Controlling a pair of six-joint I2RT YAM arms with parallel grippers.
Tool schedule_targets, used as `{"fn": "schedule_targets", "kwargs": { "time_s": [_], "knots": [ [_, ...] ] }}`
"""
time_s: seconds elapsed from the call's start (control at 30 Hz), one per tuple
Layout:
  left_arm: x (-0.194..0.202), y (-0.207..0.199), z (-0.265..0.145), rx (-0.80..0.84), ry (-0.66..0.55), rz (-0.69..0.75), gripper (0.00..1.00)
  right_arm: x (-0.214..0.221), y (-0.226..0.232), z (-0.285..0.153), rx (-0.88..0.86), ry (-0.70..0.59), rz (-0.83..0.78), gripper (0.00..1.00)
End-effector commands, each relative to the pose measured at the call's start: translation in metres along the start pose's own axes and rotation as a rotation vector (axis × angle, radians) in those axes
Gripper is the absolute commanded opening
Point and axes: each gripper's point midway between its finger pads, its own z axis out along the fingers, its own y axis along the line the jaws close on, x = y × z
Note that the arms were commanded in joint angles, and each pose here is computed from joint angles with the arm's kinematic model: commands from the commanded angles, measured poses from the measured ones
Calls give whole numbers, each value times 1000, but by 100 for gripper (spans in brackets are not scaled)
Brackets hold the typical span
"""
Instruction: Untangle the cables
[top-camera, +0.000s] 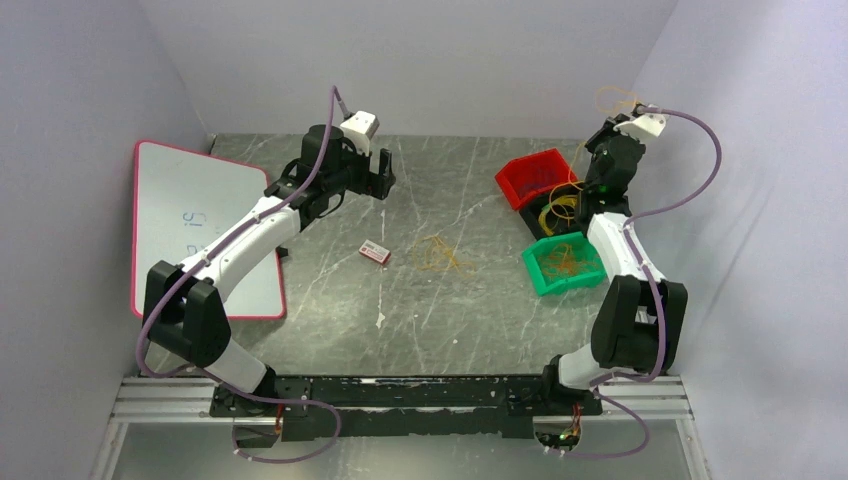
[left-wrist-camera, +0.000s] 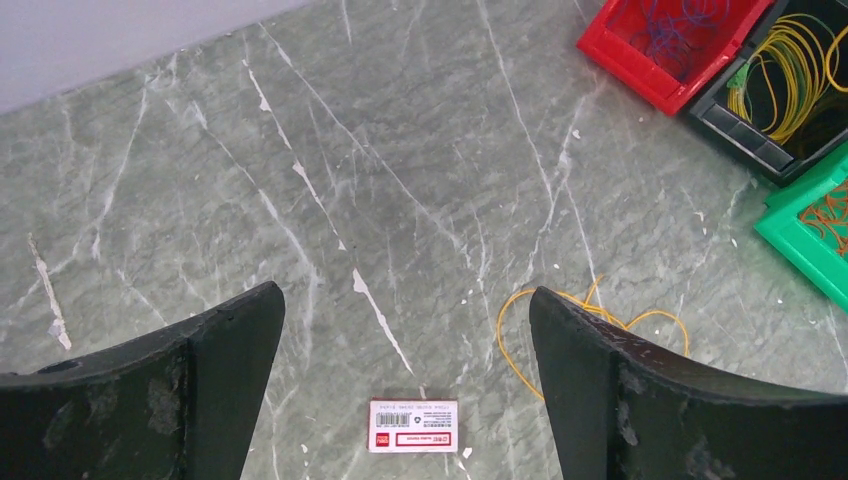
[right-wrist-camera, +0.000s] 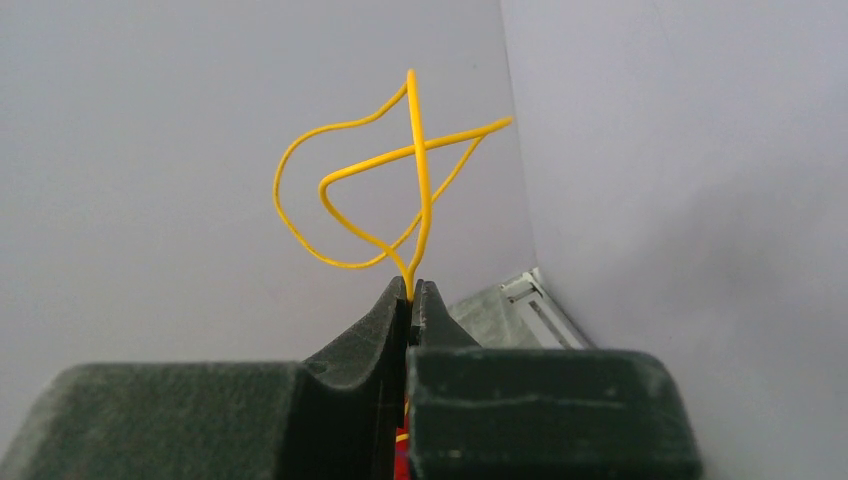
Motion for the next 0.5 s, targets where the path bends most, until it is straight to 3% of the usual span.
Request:
{"fn": "schedule_targets", "kwargs": {
  "time_s": [0.0,0.07,0.23,0.47],
  "knots": [
    [-17,6,-6,-32,-63,-13,97,13,-17,8,53,-30,-63,0],
    [-15,8,-6,-41,-60,-16,97,23,-24,8,75,-48,-80,0],
    [-15,11,-6,-57,-58,-16,97,75,-38,-3,90,37,-92,0],
    [-12,12,-5,-62,-48,-13,96,116,-56,-17,169,153,-61,0]
  ]
}}
